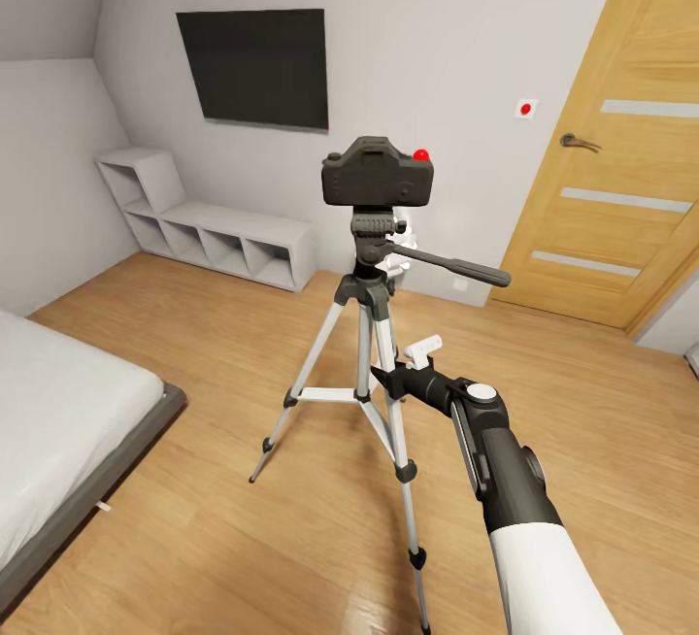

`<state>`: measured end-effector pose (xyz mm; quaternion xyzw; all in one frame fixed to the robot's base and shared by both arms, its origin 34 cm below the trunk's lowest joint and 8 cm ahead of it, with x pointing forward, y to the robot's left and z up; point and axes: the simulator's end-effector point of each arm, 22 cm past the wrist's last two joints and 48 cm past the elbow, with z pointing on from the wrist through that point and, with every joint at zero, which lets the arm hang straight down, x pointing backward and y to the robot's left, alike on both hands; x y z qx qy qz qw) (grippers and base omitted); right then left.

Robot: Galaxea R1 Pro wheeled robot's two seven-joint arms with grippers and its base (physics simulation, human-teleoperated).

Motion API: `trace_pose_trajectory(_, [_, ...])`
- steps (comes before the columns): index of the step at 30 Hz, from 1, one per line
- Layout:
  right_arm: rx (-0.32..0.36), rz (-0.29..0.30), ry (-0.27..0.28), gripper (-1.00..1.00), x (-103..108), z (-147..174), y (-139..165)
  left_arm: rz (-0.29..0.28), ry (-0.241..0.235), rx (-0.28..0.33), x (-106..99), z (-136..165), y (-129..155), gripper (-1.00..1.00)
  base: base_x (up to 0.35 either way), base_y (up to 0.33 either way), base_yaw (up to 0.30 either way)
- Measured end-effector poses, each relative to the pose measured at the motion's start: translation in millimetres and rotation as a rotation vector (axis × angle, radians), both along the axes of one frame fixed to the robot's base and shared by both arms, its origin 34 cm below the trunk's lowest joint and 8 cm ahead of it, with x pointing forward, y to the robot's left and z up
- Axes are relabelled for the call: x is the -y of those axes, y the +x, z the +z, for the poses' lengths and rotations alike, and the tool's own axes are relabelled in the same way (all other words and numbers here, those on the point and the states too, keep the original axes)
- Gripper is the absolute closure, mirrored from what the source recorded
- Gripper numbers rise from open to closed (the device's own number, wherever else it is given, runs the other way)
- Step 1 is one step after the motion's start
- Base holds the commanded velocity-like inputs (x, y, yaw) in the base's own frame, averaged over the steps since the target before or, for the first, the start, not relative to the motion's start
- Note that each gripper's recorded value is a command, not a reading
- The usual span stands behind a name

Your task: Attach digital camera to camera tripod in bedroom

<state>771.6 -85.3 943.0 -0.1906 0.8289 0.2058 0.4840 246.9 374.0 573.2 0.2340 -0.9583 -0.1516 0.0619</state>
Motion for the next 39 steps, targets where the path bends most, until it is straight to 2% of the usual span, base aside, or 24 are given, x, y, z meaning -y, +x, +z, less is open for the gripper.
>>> trace_pose_trajectory(3, [0.0,0.0,0.0,1.0,0.0,0.0,0.0,0.0,-0.008,-0.032,5.0,0.1,-21.5,-1.0,0.0,0.0,0.0])
trace_pose_trajectory(12, [-0.001,-0.001,0.001,1.0,0.1,0.2,0.2,-0.002,-0.021,-0.066,16.2,0.2,-50.3,-1.0,0.0,0.0,0.0])
trace_pose_trajectory(13, [-0.001,-0.001,0.001,-1.0,0.1,0.2,0.2,-0.002,-0.023,-0.067,17.9,0.1,-51.5,-1.0,0.0,0.0,0.0])
trace_pose_trajectory(14, [-0.058,0.003,-0.029,-1.0,1.2,-22.2,-6.8,-0.002,-0.025,-0.068,19.8,-0.2,-52.5,-1.0,0.0,0.0,0.0])
trace_pose_trajectory(18, [-0.065,0.005,-0.027,-1.0,0.6,-23.9,-8.0,-0.004,-0.04,-0.066,33.1,-1.8,-55.5,-1.0,0.0,0.0,0.0])
trace_pose_trajectory(22, [-0.069,0.008,-0.028,-1.0,-0.2,-25.5,-8.8,-0.006,-0.05,-0.025,53.9,-5.3,-48.1,-1.0,0.0,0.0,0.0])
trace_pose_trajectory(26, [-0.072,0.009,-0.04,-1.0,0.8,-27.7,-9.2,-0.008,-0.044,0.023,63.8,-7.4,-38.3,-1.0,0.0,0.0,0.0])
trace_pose_trajectory(39, [-0.073,0.009,-0.047,-1.0,1.8,-29.0,-9.3,-0.009,-0.034,0.049,64.6,-7.8,-33.4,-1.0,-0.009,0.0,0.0])
